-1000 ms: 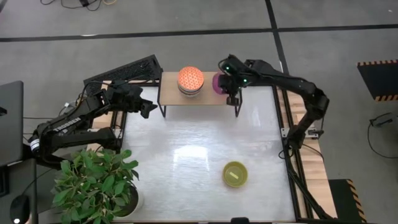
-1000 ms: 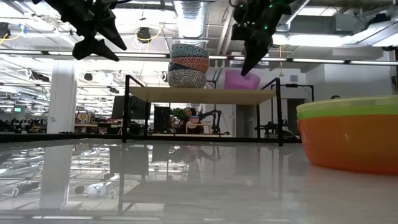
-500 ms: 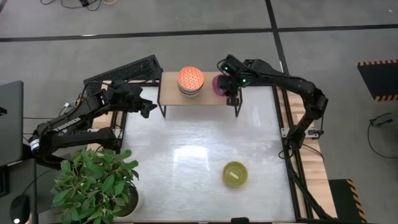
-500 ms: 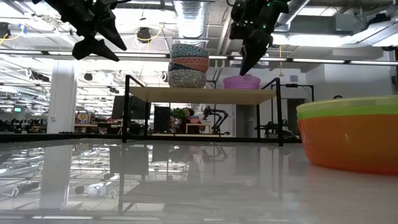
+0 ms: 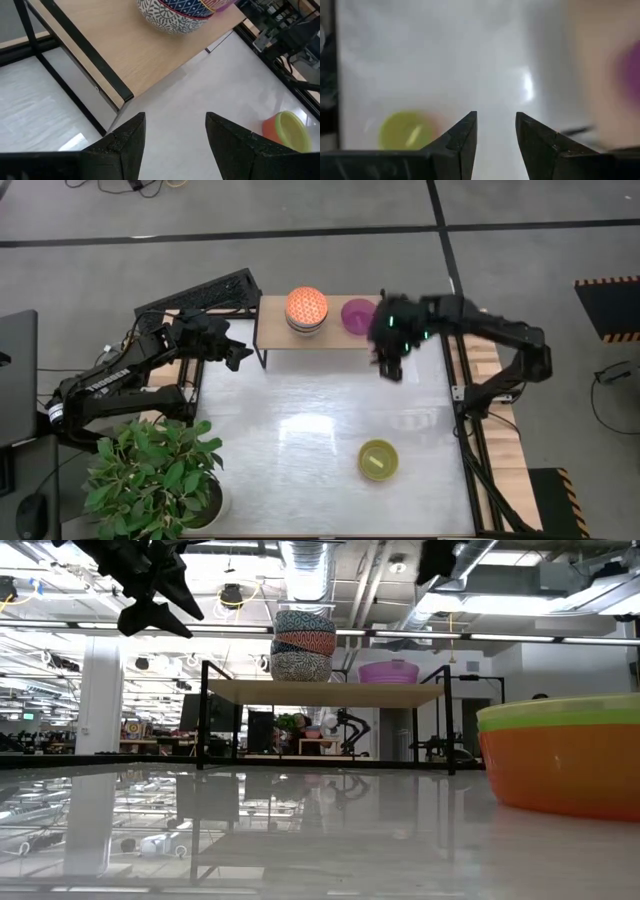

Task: Place and stack bowls onto a shelf
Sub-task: Stack the yellow bowl on top of the violet bowl on the shelf

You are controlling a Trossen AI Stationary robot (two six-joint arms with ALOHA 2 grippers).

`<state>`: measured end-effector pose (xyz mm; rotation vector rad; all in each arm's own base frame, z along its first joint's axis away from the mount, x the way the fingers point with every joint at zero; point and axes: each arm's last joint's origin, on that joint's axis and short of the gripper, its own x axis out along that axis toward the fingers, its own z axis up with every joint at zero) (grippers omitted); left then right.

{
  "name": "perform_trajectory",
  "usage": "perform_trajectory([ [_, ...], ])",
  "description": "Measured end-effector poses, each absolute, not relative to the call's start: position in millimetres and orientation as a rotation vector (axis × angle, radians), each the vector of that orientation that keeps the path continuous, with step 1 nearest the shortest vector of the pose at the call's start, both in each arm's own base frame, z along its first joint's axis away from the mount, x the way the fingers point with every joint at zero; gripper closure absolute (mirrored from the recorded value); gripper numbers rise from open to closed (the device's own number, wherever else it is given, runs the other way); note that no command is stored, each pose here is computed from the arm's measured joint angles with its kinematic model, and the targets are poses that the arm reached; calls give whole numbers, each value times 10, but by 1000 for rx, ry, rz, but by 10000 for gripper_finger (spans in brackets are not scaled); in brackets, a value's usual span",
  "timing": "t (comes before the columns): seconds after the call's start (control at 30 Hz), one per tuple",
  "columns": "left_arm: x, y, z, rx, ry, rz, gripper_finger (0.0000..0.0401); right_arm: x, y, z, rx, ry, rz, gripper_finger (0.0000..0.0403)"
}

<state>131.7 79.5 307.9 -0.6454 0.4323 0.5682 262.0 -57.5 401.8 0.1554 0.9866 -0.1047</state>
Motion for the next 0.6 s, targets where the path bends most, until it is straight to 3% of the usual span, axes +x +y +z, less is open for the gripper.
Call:
perform_trajectory([
  [0.2,1319,789,3080,-651,435,548,211,2541,63,3571,237,1173,-24,243],
  [0.6,1296,758,3029,-619,516,505,211,2648,929,2730,219,1188,-78,243],
])
